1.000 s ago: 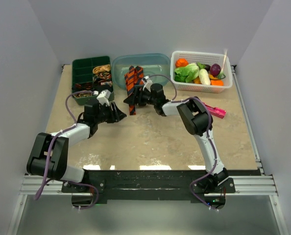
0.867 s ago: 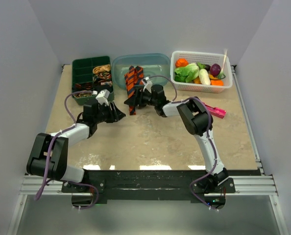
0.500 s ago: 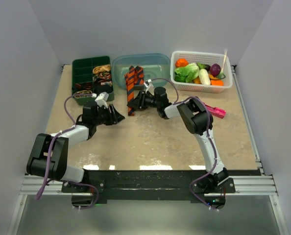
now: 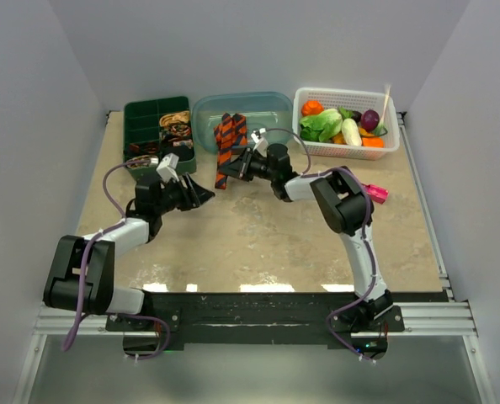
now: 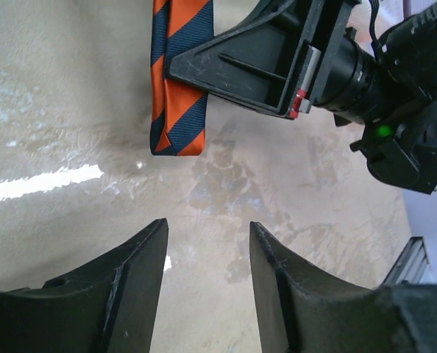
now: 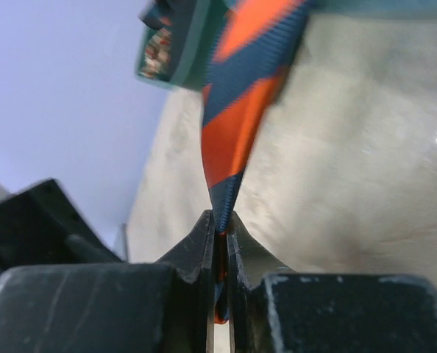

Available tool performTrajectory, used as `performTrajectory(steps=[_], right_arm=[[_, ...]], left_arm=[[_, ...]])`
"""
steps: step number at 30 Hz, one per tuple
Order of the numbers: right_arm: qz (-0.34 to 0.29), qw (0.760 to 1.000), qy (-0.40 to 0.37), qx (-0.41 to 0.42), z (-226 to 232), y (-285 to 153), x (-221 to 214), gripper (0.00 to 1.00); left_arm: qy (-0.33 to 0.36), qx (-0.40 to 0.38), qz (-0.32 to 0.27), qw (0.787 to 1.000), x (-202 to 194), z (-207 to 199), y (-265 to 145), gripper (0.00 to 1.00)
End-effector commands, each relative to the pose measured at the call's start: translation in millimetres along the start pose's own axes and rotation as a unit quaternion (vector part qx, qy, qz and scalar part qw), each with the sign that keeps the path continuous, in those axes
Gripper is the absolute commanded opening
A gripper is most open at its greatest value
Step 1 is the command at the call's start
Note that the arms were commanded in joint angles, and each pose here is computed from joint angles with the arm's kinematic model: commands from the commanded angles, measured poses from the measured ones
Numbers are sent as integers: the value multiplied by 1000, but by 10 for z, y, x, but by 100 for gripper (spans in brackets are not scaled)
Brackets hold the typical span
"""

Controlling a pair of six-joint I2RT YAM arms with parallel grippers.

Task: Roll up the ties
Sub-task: Pick up the tie from the bin.

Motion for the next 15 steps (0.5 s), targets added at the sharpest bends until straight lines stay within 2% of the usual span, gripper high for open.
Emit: performTrajectory(steps=[1,6,7,11,15], right_arm=[[-105,994,20,20,659,-153,692,0],[-121,990,66,10,821,-207,847,0],[-121,990,68,10,838,-203,856,0],[-117,990,74,1,822,-209,856,0],[-113,991,76,0,832,-223,830,0]], left_arm=[[2,-76,-33,997,187,-295,-37,58],[-14,-82,-39,996,303,-347,47,69],[-21,-92,-25,995,278,-339,85,69],[-38,-179,-35,982,377,-574,116,70],[-37,-207,-35,977,461,-673,157,75]])
Point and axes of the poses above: each gripper's point midway between its finger pads, its own y axis out along the fingers, its own z axis along the line the jaws close on, x = y × z, the point moved 5 cm from there along -y, back along the fingers, and after that the axes turned 11 degrees about -y, right-handed, at the moved point
